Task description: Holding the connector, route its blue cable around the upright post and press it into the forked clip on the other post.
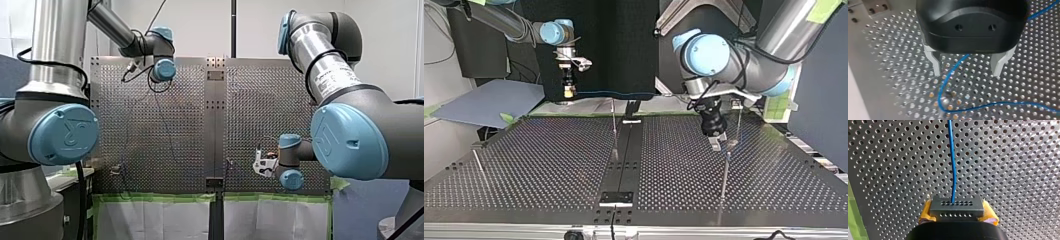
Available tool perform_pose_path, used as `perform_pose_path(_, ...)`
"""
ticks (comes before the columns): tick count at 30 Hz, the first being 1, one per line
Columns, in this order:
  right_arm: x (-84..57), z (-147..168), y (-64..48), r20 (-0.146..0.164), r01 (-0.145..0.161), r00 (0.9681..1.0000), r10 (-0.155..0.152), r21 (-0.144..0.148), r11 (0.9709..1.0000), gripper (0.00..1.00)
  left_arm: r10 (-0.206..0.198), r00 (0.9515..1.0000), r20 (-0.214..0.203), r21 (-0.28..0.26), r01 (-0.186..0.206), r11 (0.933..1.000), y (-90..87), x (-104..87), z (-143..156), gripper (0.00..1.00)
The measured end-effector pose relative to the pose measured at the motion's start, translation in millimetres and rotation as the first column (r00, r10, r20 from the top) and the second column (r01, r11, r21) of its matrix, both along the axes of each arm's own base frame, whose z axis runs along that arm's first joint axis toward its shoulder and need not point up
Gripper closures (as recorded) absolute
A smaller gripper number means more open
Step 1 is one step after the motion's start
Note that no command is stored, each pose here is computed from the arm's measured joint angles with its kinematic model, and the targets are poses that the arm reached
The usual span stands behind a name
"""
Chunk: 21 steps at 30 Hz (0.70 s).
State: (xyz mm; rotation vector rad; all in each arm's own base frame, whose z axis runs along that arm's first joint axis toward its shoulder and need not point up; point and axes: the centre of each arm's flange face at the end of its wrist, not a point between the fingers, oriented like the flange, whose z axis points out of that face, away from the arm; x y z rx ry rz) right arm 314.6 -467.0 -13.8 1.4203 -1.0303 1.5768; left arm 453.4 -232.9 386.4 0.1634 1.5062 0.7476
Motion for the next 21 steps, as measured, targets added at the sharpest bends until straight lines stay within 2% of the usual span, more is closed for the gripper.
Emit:
perform_pose_path(3,0.1,0,0.0,0.0,0.0,1.0,0.0,0.0,1.0,0.71,-0.007,1.0,-0.002,0.003,0.007,1.0,-1.2,2.5,-3,0.04)
perform_pose_path(5,0.1,0,-0.2,0.0,0.0,1.0,0.0,-0.001,1.0,0.71,-0.021,0.9998,0.0,0.005,0.021,0.9998,-2.9,3.9,-2,0.01)
perform_pose_path(9,0.1,0,-0.2,0.0,0.0,1.0,0.0,-0.001,1.0,0.71,-0.047,0.9989,0.005,0.009,0.047,0.9989,-5.5,7.3,3,0.01)
perform_pose_path(21,0.1,0,-0.2,0.0,0.0,1.0,0.0,-0.001,1.0,0.71,-0.127,0.9918,0.013,0.016,0.127,0.9918,-12.5,15.5,18,0.01)
